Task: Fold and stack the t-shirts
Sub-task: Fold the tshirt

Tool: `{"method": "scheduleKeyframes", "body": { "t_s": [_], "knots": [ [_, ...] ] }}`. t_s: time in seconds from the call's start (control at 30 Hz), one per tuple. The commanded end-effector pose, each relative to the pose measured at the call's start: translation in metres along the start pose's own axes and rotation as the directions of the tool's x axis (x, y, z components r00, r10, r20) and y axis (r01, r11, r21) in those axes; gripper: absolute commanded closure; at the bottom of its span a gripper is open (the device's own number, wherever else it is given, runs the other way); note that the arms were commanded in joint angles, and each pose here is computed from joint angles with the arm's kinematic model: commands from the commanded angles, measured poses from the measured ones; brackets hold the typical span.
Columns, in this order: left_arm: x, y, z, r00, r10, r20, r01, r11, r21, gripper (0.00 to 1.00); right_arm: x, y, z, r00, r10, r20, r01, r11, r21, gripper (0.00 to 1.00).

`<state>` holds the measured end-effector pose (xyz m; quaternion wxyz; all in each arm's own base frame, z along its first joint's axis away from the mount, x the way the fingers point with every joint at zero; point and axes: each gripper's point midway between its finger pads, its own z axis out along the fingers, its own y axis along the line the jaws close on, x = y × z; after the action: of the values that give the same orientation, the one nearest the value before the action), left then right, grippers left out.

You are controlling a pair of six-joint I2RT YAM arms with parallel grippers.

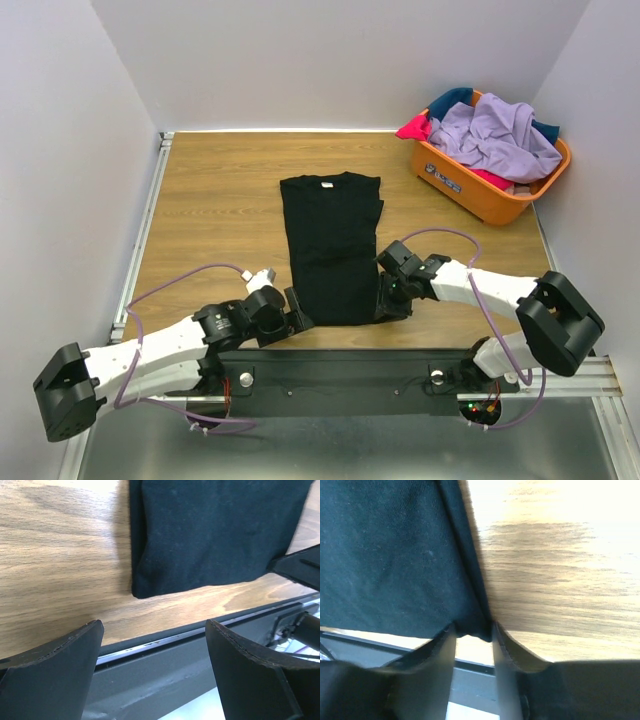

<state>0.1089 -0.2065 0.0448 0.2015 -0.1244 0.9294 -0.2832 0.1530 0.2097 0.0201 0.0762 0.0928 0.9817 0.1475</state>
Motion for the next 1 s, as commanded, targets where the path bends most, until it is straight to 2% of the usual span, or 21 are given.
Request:
{"method": "scheduleKeyframes", "body": {
  "t_s": [0.0,0.07,0.13,0.33,0.73,0.87,0.9,0.97],
  "knots": [
    [-0.004,-0.009,0.002,1.000,0.014,0.009,-0.014,1.000,0.014,0.05,0.006,-0.014,0.008,1.000,-0.015,-0.004,0.015,0.998,0.056,0.70],
    [-0.006,-0.006,0.003,1.000,0.009,0.018,-0.009,1.000,-0.011,0.06,0.005,-0.014,0.008,1.000,-0.017,-0.001,0.017,0.998,0.054,0.76],
    [-0.008,0.002,0.003,0.999,-0.015,0.033,0.017,0.998,-0.053,0.06,0.005,-0.013,0.008,1.000,-0.021,-0.001,0.021,0.998,0.054,0.76],
    [-0.015,0.001,0.003,0.996,-0.046,0.075,0.049,0.998,-0.044,0.13,0.005,-0.012,0.008,1.000,-0.030,-0.006,0.031,0.998,0.049,0.77],
    [-0.015,0.003,0.025,0.997,0.056,0.045,-0.049,0.989,-0.138,0.20,0.000,-0.004,0.008,0.998,-0.057,-0.006,0.057,0.998,0.040,0.77],
    [-0.014,0.006,0.030,0.996,0.078,0.032,-0.071,0.984,-0.166,0.35,-0.001,-0.002,0.007,0.998,-0.066,-0.006,0.067,0.997,0.035,0.78],
    [-0.012,0.008,0.030,0.996,0.080,0.024,-0.075,0.982,-0.176,0.43,-0.002,0.000,0.006,0.997,-0.071,-0.004,0.071,0.997,0.031,0.78],
    [-0.011,0.010,0.030,0.997,0.081,0.018,-0.076,0.981,-0.181,0.48,-0.003,0.000,0.006,0.997,-0.072,-0.001,0.072,0.997,0.029,0.78]
  ]
}}
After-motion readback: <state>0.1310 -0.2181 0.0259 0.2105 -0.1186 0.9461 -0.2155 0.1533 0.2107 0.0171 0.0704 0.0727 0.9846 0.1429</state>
